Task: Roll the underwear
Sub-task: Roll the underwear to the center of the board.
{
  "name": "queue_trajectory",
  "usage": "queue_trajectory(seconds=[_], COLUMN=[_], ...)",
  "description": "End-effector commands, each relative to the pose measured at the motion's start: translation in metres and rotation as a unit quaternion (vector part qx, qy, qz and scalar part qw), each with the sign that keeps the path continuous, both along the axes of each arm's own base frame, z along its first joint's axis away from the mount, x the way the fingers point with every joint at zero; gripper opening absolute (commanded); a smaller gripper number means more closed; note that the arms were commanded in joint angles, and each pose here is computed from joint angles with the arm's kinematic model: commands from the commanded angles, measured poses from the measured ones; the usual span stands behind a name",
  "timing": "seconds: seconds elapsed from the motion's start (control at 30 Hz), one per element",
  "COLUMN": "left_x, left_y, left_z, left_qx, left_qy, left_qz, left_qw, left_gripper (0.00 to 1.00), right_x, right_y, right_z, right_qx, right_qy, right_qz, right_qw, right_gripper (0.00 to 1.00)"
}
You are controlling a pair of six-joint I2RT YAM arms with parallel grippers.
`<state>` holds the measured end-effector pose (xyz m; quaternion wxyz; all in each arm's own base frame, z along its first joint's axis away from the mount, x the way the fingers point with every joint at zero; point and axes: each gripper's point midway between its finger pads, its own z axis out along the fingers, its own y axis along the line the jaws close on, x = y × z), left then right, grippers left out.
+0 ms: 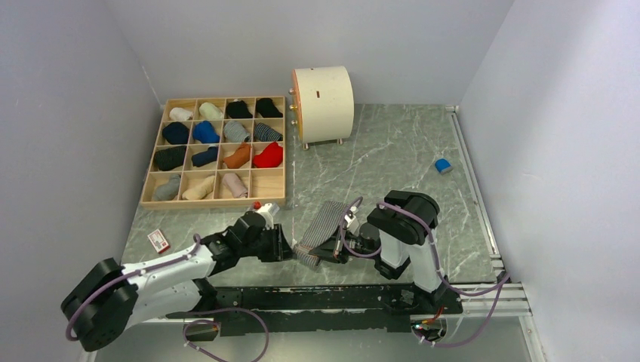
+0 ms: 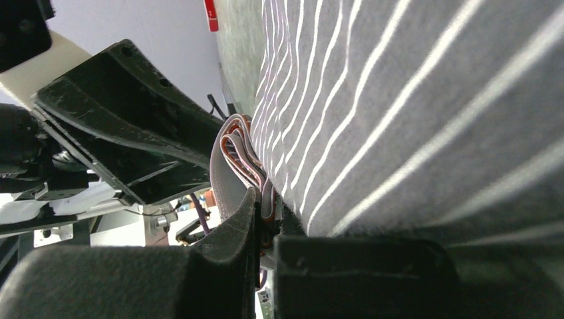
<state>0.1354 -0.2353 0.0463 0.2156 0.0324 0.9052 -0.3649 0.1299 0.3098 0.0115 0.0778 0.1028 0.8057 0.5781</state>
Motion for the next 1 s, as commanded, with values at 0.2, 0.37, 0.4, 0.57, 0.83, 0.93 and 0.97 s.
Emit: queue_trajectory(seconds=[0.2,0.37,0.4,0.57,0.83,0.93,0.97], left_x=[0.023,0.022,0.021,0.021,0.022,0.022,0.022], left_y=[-0.021,-0.022,-0.022,-0.028,-0.035,-0.031,-0.03], left_z=[-0.007,-0.011,-0.011,0.007,-0.016,-0.029,-0.03], left_qx=[0.008,0.012,0.007,-0.031,-0.005,0.028,0.03], left_qy=[-0.004,0.007,0.007,-0.01,0.016,0.025,0.024], left_qz=[-0.001,0.001,0.0,-0.001,-0.015,-0.012,-0.012], left_qw=[1.0,1.0,1.0,0.999,1.0,0.999,0.999], left_gripper=[0.34,0.34,0.36,0.48,0.42,0.35,0.36], right_x=[0.004,0.01,0.011,0.016,0.014,0.018,0.02], right_y=[-0.022,-0.022,-0.022,-0.023,-0.024,-0.022,-0.021], right_z=[0.0,-0.008,-0.009,-0.017,-0.019,-0.018,-0.017], right_qx=[-0.026,-0.071,-0.082,-0.119,-0.126,-0.14,-0.144], right_qy=[-0.103,-0.125,-0.126,-0.127,-0.118,-0.123,-0.124], right_qz=[-0.018,-0.004,-0.001,0.006,0.008,0.011,0.013], right_qw=[0.994,0.99,0.989,0.985,0.985,0.982,0.982], right_gripper=[0.12,0.17,0.17,0.17,0.18,0.21,0.23])
